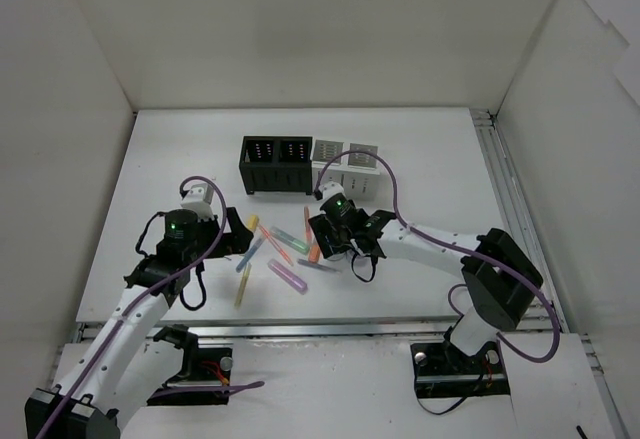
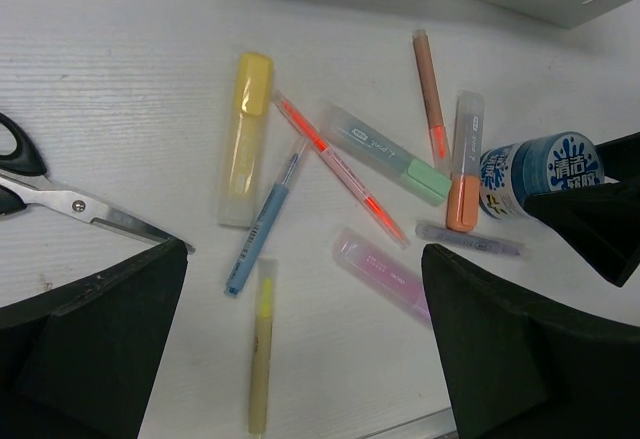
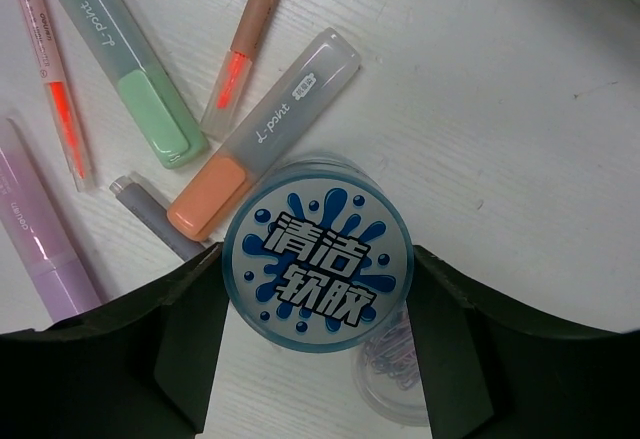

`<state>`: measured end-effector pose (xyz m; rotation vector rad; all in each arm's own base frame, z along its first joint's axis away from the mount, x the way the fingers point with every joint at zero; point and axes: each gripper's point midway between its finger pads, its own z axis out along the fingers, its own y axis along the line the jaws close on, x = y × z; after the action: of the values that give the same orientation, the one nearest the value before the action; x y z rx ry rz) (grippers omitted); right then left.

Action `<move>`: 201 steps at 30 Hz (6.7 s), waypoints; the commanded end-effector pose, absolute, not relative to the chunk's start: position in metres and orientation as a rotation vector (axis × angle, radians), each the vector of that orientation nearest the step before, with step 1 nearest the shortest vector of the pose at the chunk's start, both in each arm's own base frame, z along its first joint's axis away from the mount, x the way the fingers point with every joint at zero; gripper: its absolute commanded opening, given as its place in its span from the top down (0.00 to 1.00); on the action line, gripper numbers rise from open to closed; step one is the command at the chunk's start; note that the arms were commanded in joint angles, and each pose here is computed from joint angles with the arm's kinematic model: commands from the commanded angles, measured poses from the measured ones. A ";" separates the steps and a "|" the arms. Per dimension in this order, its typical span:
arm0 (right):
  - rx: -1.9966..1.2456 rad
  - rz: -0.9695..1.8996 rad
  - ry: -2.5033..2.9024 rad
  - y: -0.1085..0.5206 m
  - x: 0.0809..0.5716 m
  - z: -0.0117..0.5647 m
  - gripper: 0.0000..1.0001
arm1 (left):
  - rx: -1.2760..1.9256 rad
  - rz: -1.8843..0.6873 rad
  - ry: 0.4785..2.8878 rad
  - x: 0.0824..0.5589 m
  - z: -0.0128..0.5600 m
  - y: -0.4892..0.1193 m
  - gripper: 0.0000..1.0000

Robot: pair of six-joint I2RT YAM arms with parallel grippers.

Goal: Sort the stationery into containers
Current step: Pick up the stationery from the center of the board, then place the stationery in the storage box, then pick up the stationery from the center of the board, then place the stationery in the storage box, then pick up the pen from the center of the board.

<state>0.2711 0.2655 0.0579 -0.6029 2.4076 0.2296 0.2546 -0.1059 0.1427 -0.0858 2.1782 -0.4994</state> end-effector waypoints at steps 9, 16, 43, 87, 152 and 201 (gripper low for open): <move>-0.307 0.276 2.013 0.249 0.345 0.231 0.79 | 0.006 -0.533 2.055 0.266 0.186 -0.116 0.01; -0.206 0.207 1.928 0.216 0.403 0.283 0.80 | 0.022 -0.513 2.033 0.266 0.193 -0.114 0.01; -0.149 0.038 2.127 0.173 0.473 0.209 0.59 | 0.046 -0.478 2.044 0.272 0.197 -0.112 0.01; -0.410 0.093 2.600 0.213 0.251 0.055 0.08 | -0.014 -0.522 2.062 0.260 0.181 -0.112 0.01; -0.177 0.176 2.246 0.173 0.449 0.220 0.02 | -0.034 -0.454 2.058 0.265 0.190 -0.103 0.01; -1.316 0.372 2.358 0.297 0.216 0.028 0.16 | -0.094 -0.519 2.132 0.235 0.150 -0.104 0.01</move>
<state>0.2165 0.2992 0.0115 -1.3572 2.3875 0.3784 0.2263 -0.0985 0.1364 -0.1304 2.1854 -0.4965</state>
